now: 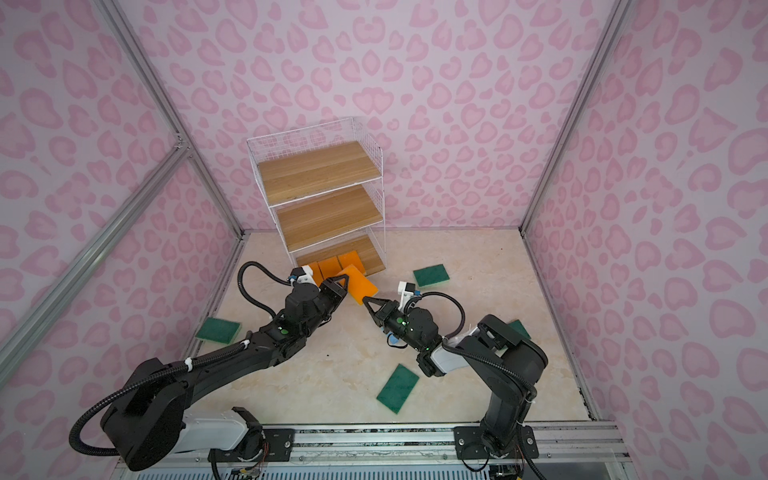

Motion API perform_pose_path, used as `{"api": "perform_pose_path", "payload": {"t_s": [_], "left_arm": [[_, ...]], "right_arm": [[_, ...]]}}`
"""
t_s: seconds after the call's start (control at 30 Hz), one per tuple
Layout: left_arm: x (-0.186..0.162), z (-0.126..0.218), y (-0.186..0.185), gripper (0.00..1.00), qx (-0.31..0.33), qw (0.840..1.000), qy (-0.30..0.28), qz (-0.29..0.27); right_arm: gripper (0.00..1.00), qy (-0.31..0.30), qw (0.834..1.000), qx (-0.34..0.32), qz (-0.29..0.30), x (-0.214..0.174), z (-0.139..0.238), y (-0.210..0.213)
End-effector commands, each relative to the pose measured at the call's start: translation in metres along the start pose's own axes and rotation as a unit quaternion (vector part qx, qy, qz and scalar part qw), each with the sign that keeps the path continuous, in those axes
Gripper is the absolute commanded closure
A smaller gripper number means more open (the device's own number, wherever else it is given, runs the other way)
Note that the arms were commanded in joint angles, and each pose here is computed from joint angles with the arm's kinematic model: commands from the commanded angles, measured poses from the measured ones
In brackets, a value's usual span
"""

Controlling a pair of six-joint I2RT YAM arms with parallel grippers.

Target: Place and organize the cleaning sponges onto the shelf

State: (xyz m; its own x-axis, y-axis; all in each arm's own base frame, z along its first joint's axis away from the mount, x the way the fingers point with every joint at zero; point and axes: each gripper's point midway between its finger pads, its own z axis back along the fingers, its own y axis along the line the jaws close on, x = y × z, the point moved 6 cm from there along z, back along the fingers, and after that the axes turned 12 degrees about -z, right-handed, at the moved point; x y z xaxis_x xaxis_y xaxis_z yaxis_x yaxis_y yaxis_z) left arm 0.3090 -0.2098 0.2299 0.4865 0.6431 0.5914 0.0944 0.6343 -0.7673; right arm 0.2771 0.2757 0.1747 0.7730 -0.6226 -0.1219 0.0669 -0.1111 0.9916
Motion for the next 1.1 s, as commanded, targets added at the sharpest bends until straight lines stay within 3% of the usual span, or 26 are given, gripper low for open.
{"api": "perform_pose_path", "payload": {"t_s": [0.0, 0.07, 0.4, 0.6, 1.07], "left_arm": [[-0.004, 0.001, -0.017, 0.14, -0.028, 0.996, 0.033, -0.077], [-0.007, 0.005, -0.013, 0.08, -0.013, 0.995, 0.039, -0.091], [-0.007, 0.048, 0.002, 0.06, 0.017, 0.987, 0.026, -0.157], [-0.009, 0.068, 0.024, 0.02, 0.065, 0.979, 0.038, -0.188], [-0.019, 0.091, 0.084, 0.03, 0.123, 0.972, 0.07, -0.189]], "right_arm": [[0.97, -0.017, 1.0, -0.017, 0.012, 0.007, 0.008, -0.006], [0.98, -0.023, 0.999, -0.024, 0.015, 0.01, 0.012, -0.008], [0.98, -0.061, 0.997, -0.047, 0.014, 0.028, 0.007, -0.013], [0.99, -0.099, 0.993, -0.058, 0.011, 0.047, -0.015, -0.017], [0.97, -0.143, 0.987, -0.076, -0.013, 0.102, -0.08, -0.037]]}}
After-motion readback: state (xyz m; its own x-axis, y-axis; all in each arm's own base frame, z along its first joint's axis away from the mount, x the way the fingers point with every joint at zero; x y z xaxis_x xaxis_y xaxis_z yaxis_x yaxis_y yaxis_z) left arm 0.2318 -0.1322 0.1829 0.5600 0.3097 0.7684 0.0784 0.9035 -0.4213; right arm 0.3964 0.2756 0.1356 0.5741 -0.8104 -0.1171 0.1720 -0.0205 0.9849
